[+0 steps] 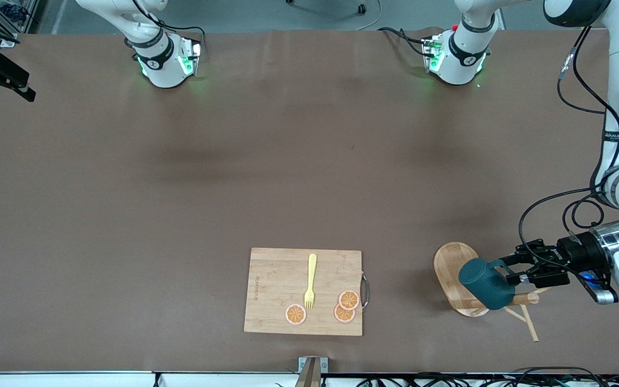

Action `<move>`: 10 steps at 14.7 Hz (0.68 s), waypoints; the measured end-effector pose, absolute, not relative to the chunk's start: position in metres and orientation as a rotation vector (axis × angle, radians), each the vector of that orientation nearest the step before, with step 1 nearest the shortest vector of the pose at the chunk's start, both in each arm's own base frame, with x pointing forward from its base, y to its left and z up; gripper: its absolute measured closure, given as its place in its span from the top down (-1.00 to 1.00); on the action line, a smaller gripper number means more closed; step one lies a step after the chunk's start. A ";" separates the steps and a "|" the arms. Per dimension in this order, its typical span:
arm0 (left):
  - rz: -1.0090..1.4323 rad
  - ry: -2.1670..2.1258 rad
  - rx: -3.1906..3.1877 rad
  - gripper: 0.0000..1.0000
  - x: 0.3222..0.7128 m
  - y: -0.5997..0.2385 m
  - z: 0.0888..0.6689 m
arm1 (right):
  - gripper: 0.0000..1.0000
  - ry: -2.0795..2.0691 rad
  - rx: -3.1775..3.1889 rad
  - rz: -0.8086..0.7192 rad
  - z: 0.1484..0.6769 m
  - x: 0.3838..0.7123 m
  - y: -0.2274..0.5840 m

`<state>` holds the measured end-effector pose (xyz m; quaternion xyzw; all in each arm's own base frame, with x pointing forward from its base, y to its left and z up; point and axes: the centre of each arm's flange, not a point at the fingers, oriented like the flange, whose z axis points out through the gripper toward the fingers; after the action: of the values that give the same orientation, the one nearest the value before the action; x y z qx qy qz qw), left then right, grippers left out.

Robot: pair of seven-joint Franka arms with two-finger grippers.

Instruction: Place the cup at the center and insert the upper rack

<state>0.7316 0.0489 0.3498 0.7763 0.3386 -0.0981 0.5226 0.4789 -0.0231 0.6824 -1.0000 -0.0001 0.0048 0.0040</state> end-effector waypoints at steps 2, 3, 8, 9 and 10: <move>-0.206 0.793 1.863 0.98 0.734 0.045 0.376 | 1.00 -0.002 -3.134 0.015 0.682 0.479 -0.022; -0.191 0.790 1.883 1.00 0.733 0.043 0.396 | 1.00 -0.004 -3.133 0.015 0.682 0.479 -0.022; -0.136 0.794 2.258 1.00 0.697 0.023 0.508 | 1.00 -0.007 -3.132 0.016 0.682 0.479 -0.021; -0.131 0.772 2.337 1.00 0.686 0.021 0.526 | 1.00 -0.007 -3.132 0.016 0.682 0.479 -0.021; -0.130 0.746 2.413 1.00 0.674 0.019 0.544 | 1.00 -0.007 -3.132 0.016 0.682 0.479 -0.021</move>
<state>0.6735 0.0194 0.5438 0.9096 0.2814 -0.0491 0.3016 0.4789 -0.0206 0.6821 -1.0000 -0.0023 0.0051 0.0048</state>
